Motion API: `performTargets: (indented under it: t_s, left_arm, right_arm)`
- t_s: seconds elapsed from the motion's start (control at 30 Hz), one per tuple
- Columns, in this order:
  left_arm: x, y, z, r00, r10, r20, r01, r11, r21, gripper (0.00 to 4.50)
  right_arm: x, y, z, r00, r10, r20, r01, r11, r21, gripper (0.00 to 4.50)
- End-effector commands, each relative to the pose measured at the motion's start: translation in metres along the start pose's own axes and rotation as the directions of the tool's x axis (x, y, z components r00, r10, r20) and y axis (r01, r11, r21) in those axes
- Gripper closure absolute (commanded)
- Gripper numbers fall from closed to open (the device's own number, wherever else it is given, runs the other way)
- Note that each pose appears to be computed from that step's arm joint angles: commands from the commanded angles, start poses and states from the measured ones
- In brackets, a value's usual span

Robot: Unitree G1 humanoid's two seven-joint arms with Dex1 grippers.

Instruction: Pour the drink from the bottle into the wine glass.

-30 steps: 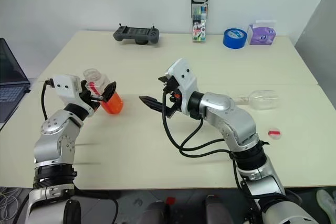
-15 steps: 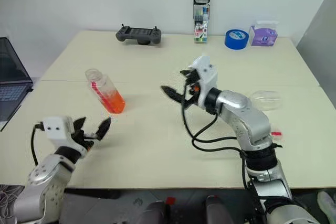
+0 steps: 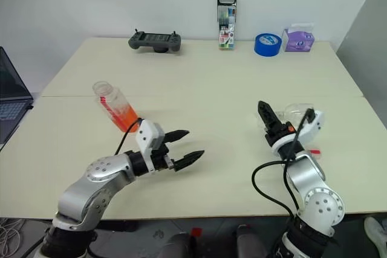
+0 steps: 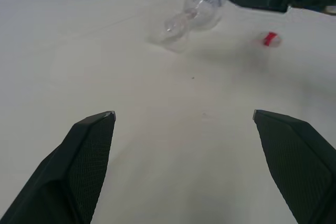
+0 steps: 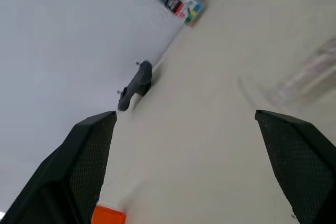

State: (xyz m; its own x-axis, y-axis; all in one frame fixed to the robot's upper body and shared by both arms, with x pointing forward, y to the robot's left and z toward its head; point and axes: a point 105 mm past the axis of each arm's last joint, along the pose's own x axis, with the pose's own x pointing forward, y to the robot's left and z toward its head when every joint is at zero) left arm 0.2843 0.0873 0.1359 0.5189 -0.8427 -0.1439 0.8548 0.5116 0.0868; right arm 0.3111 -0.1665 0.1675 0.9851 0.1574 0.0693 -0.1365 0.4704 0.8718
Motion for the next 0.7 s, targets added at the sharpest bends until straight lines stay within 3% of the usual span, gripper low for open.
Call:
performTargets:
  t_s: [0.03, 0.27, 0.7]
  left_arm:
    - [0.005, -0.006, 0.012, 0.998, -0.067, 0.008, 0.066, 0.995, 0.08, 0.02]
    - [0.014, -0.008, 0.02, 0.994, -0.11, 0.013, 0.108, 0.988, 0.109, 0.02]
    - [0.019, -0.003, 0.022, 0.996, -0.085, 0.023, 0.082, 0.99, 0.114, 0.02]
  right_arm:
    - [0.0, -0.015, 0.0, 0.997, -0.075, 0.022, 0.07, 0.982, 0.174, 0.0]
    - [0.017, -0.032, -0.002, 0.995, -0.1, 0.006, 0.091, 0.929, 0.359, 0.0]
    - [0.067, -0.058, 0.005, 0.99, -0.135, 0.05, 0.11, 0.933, 0.342, 0.0]
